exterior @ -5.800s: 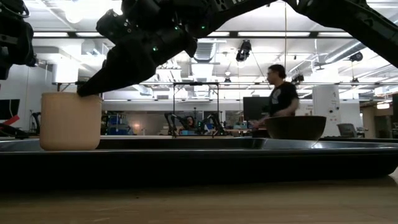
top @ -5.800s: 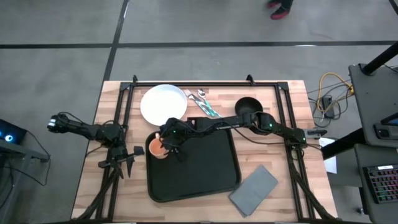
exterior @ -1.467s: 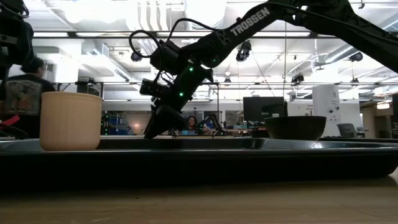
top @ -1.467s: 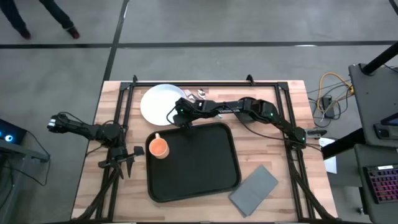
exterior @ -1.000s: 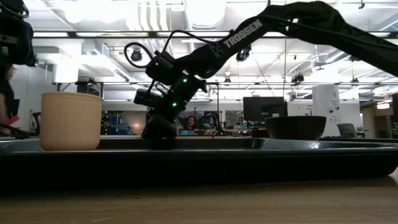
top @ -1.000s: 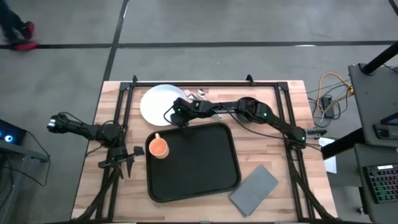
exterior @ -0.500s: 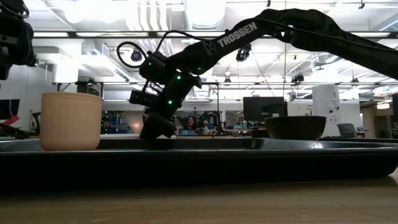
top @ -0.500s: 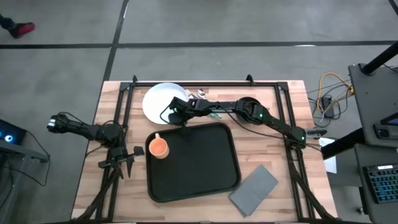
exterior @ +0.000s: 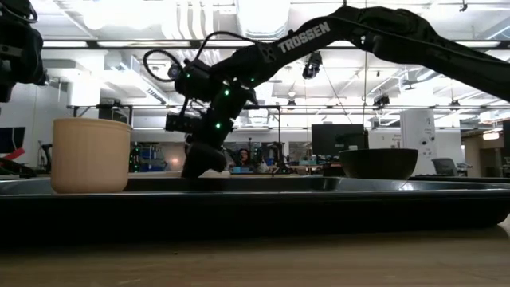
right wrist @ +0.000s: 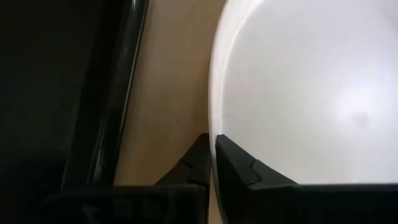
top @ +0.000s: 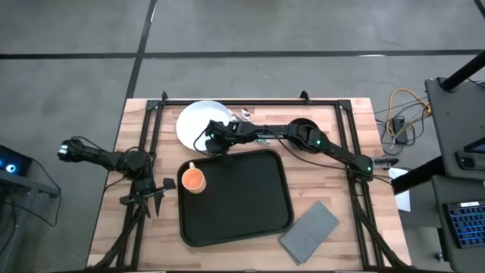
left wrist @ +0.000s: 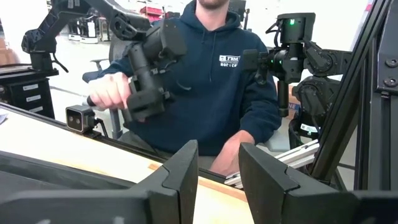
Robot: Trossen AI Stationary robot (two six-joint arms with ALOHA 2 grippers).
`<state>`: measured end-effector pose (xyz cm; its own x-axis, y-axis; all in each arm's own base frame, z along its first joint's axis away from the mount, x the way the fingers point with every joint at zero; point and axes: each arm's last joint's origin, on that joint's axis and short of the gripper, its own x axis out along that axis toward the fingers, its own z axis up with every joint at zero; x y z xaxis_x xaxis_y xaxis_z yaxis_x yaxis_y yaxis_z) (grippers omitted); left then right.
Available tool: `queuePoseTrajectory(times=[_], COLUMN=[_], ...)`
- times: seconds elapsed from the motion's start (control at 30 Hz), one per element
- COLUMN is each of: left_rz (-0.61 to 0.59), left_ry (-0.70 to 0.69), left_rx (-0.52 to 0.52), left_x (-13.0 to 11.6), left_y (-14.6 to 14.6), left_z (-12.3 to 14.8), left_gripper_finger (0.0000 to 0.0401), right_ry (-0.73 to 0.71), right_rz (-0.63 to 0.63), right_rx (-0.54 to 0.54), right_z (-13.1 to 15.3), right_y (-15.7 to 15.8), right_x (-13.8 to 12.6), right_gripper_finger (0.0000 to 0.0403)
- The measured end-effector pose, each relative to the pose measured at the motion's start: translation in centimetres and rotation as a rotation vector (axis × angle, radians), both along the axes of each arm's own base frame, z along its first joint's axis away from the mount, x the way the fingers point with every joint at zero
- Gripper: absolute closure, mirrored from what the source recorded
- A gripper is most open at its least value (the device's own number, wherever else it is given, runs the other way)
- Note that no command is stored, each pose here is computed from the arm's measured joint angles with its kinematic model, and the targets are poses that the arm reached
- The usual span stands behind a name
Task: Set up tray
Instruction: Put the white plate on the serving tray
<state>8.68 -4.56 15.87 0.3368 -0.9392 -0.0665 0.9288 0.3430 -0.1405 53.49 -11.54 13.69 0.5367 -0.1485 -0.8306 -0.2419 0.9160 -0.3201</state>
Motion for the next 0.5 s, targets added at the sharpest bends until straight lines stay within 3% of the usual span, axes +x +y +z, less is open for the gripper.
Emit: queuePoseTrajectory(times=[0.2, 0.5], left_rz=[0.0, 0.0], left_ry=[0.0, 0.0], left_rx=[0.0, 0.0], left_x=[0.0, 0.0], left_y=[0.0, 0.0], left_z=[0.0, 0.0], left_gripper_finger=[0.0303, 0.0303], right_ry=[-0.038, -0.049], right_rz=[-0.055, -0.035], right_rx=[-0.052, -0.073], right_z=[2.8, 4.5], right_y=[-0.2, 1.4], right_x=[-0.5, -0.6], right_gripper_finger=[0.0396, 0.0395])
